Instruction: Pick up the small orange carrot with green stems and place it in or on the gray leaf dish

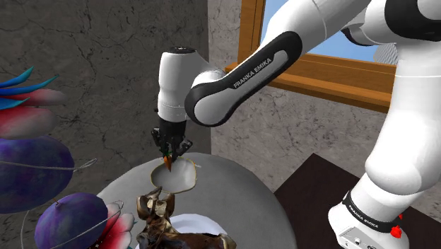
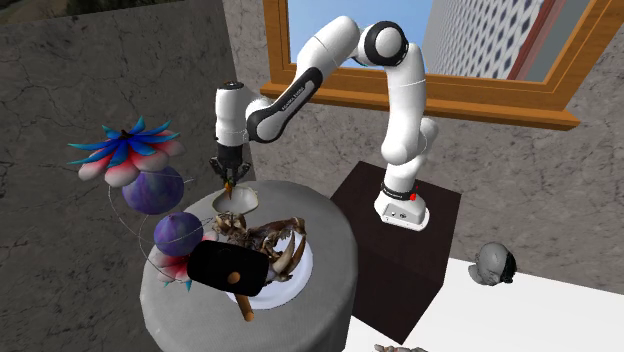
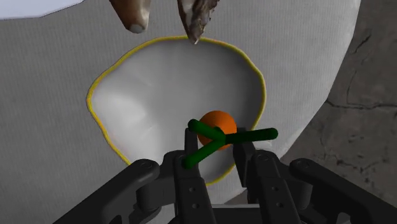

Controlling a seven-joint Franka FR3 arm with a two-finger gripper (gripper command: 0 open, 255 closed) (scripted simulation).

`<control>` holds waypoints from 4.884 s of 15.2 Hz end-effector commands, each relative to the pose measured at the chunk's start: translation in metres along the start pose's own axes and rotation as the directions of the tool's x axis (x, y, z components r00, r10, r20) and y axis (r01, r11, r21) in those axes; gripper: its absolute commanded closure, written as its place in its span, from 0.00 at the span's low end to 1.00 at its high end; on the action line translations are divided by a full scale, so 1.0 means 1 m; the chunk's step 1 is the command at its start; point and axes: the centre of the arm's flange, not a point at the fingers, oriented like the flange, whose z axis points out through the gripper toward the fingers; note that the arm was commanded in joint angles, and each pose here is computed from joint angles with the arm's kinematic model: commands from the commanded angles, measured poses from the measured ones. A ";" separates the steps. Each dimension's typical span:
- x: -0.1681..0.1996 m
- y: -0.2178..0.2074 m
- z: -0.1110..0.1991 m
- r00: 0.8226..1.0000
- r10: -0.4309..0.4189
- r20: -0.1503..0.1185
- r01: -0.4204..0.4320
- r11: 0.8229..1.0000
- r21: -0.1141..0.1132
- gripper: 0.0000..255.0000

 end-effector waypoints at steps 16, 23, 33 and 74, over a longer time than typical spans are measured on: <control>0.008 0.011 0.070 1.000 -0.001 -0.002 0.001 1.000 0.000 0.00; -0.079 -0.027 0.061 0.847 -0.529 -0.054 0.498 0.824 -0.270 0.00; -0.073 -0.021 0.089 0.847 -0.529 -0.054 0.498 0.824 -0.270 0.00; -0.073 -0.048 -0.045 0.847 -0.529 -0.054 0.498 0.824 -0.270 1.00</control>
